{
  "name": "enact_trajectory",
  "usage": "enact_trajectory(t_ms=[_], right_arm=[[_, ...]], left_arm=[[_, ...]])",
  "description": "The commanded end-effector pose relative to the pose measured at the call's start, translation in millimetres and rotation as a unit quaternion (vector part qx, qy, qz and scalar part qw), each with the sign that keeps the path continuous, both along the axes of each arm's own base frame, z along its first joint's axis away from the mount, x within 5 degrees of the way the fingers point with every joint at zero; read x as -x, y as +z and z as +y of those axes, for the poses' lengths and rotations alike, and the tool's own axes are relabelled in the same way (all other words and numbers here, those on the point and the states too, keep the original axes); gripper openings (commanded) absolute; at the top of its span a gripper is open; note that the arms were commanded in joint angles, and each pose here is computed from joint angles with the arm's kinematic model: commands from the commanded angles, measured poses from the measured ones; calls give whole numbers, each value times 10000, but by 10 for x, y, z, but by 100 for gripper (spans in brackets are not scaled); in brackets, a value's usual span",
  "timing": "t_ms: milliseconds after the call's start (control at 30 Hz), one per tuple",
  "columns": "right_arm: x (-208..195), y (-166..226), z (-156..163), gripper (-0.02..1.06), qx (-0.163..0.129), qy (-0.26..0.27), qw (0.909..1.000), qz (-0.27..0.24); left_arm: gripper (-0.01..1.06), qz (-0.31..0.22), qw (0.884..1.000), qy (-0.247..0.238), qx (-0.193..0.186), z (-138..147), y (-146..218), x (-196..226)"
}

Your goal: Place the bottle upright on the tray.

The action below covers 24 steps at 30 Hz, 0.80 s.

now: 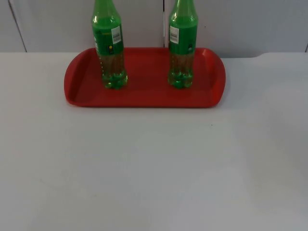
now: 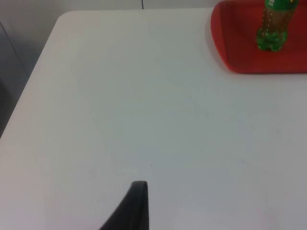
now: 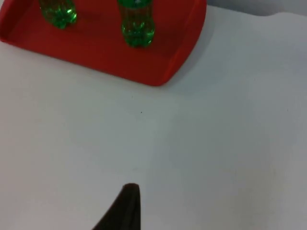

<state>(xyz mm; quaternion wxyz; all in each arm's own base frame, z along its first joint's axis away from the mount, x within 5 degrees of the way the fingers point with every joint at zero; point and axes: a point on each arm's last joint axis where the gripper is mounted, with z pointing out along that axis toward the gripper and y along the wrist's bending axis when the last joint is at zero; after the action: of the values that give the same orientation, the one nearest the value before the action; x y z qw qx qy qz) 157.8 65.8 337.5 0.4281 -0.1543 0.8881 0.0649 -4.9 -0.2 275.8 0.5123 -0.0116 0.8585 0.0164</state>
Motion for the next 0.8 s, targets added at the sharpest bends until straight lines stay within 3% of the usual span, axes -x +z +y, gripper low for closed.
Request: enact_trajectory(t_ms=[0, 767], right_arm=[[154, 22, -64, 105, -35, 38, 9999, -116], [1185, 113, -563, 105, -650, -55, 9931, -979]], left_arm=[[105, 2, 10000, -6, 12, -5, -12, 0], [105, 2, 10000, -6, 12, -5, -12, 0]])
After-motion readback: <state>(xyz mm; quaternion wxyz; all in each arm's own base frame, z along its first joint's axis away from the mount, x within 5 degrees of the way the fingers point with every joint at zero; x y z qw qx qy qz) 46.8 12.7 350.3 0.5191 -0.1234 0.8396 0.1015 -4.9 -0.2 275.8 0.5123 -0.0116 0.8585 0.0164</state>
